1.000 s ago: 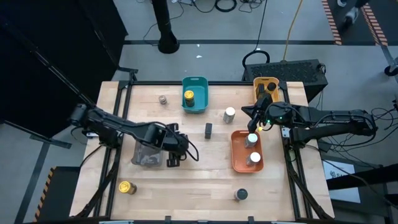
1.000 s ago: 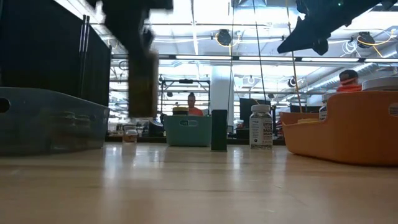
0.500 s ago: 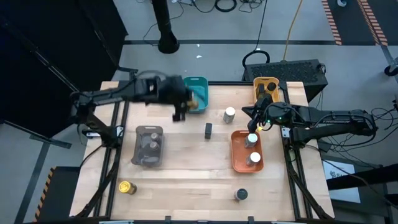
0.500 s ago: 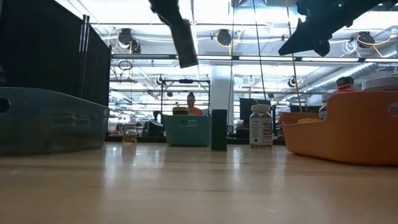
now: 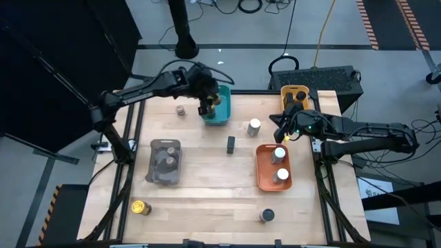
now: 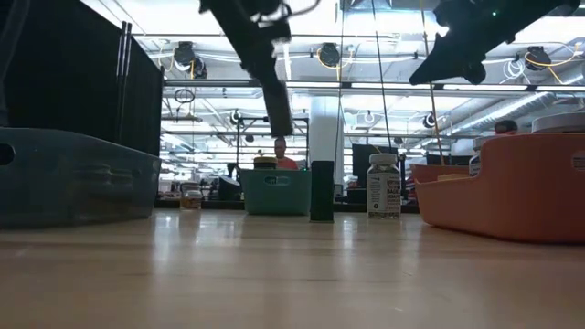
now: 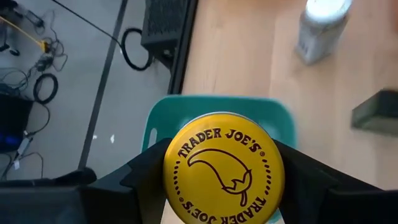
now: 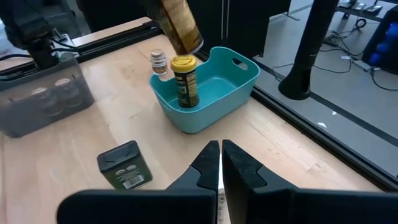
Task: Sort spices by type
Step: Put the top yellow seasoning bottle into the blue bin
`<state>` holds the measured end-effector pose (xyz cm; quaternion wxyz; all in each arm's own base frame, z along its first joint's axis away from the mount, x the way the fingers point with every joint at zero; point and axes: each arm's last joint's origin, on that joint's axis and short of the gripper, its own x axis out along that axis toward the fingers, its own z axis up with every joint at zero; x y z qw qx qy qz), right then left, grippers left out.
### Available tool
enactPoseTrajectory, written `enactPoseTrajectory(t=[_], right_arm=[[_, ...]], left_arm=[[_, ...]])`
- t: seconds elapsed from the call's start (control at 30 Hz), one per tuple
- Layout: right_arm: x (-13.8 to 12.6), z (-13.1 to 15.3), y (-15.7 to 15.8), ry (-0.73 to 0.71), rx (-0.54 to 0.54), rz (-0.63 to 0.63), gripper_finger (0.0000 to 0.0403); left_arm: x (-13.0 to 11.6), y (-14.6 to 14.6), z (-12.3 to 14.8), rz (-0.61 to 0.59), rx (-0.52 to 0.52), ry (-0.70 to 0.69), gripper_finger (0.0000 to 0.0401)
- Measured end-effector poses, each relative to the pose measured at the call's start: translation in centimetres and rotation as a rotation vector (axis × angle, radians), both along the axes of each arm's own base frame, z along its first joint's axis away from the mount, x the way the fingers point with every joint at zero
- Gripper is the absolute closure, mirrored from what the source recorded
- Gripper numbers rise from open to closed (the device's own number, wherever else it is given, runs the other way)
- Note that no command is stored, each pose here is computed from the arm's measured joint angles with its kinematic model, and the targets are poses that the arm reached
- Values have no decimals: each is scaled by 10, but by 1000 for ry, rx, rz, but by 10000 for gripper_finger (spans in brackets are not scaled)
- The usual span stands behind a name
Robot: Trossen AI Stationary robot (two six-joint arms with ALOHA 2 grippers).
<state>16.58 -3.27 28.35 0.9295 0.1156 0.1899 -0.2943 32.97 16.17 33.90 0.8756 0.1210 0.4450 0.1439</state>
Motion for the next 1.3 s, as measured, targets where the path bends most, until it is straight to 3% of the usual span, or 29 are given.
enactPoseTrajectory(t=[0.17, 0.37, 0.47, 0.67, 1.3], right_arm=[[-1, 0, -3, 2, 0, -19, 403], [-1, 0, -5, 3, 0, -28, 403], [-2, -1, -5, 10, 3, -28, 403], [-4, -5, -5, 51, 18, -33, 403], [-4, -6, -5, 54, 31, -40, 403]], left_arm=[[9, 20, -8, 8, 9, 37, 167], [25, 32, 18, -52, 61, 18, 167], [27, 42, 25, -68, 37, 42, 167], [21, 67, -1, -56, -110, 153, 167], [49, 94, -56, -112, -106, 205, 167]])
